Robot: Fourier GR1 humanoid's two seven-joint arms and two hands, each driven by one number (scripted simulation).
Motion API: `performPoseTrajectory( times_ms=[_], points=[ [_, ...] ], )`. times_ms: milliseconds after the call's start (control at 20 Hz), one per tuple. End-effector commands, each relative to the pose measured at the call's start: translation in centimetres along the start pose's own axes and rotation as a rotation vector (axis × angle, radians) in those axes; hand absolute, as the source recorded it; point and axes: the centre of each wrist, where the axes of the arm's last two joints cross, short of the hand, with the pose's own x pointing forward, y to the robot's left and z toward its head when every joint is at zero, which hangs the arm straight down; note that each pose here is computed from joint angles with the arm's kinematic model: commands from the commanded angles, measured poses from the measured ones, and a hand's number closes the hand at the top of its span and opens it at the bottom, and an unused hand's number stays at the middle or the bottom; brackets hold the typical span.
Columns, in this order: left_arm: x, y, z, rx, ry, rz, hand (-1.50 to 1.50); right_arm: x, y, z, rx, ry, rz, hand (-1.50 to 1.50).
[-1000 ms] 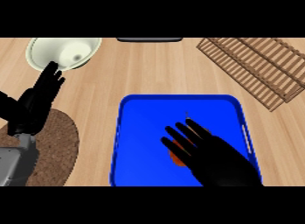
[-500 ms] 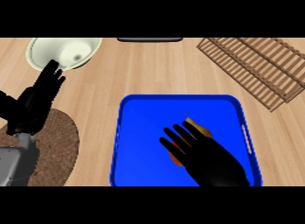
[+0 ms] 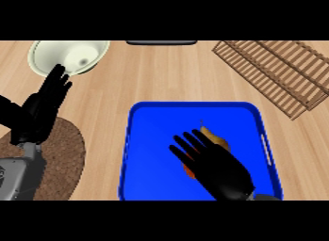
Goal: Pick the tomato from the tray and place it in the tiered shelf
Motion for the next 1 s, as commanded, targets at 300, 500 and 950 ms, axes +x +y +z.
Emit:
performPoseTrajectory(
  times_ms=[300, 500, 950],
  points=[
    [-1.7, 0.6, -0.7, 0.000, 0.024, 0.004, 0.00, -0.7, 2.7, -1.4, 0.056, 0.000, -0.028, -1.50],
    [0.0, -0.6, 0.2, -0.005, 0.013, -0.003, 0.00, -1.1, 4.8, -5.3, 0.082, -0.004, -0.024, 1.50],
    [-2.1, -0.8, 1.1, 0.016, 0.026, 0.016, 0.00, 0.0, 5.5, -4.8, 0.006, -0.049, 0.023, 1.50]
  ],
)
